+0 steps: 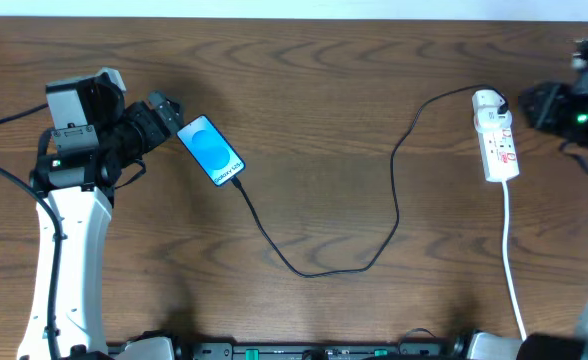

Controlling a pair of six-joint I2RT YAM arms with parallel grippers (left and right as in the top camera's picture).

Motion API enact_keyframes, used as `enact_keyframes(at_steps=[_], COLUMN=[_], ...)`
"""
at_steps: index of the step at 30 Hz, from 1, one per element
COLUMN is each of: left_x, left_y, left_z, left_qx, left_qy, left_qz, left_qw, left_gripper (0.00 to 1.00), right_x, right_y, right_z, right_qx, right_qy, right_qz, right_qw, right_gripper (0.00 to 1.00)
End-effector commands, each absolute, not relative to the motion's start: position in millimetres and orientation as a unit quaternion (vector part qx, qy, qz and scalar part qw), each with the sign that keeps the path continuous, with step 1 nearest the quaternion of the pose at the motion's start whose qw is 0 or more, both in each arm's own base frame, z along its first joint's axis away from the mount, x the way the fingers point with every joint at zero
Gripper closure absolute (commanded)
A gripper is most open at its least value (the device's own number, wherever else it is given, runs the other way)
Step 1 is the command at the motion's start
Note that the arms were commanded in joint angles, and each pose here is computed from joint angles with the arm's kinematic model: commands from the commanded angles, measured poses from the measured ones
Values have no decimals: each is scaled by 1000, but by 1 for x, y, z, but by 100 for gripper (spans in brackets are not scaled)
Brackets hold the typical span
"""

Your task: Plug charger to phone and switch on socket

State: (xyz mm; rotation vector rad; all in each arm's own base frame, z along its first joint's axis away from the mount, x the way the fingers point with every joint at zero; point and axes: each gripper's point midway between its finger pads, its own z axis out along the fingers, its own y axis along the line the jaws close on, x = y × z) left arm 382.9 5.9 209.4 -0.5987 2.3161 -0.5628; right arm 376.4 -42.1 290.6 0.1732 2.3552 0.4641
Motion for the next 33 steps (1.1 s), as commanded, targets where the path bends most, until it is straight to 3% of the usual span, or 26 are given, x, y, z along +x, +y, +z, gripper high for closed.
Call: enact_keyframes(at_steps=[1, 3, 4, 5, 14, 27, 33], left_x=[383, 383, 383, 383, 383, 383, 383], left_y=[6, 6, 6, 6, 7, 6, 6], left_z=[210, 210, 210, 210, 210, 210, 210], left_qx=[-223, -223, -223, -223, -223, -223, -223], left_qy=[889, 889, 889, 889, 889, 889, 889], left_qz=[-214, -214, -213, -213, -214, -213, -213], left_qw=[337, 337, 337, 337, 337, 337, 337], left_gripper=[5, 5, 5, 5, 5, 5, 5], right_x=[358, 343, 335, 326, 284, 280, 286], right_y=[3, 23, 30, 37, 54, 42, 16], right_z=[316, 323, 325, 327, 325, 315, 310], right_qx=[-27, -49, -56, -63, -69, -53, -34], right_qy=[903, 903, 904, 904, 916, 930, 935], right_qz=[196, 202, 204, 207, 221, 186, 105], right_qw=[380, 376, 372, 368, 327, 311, 337], right_gripper=[70, 59, 47, 1, 1, 1, 1])
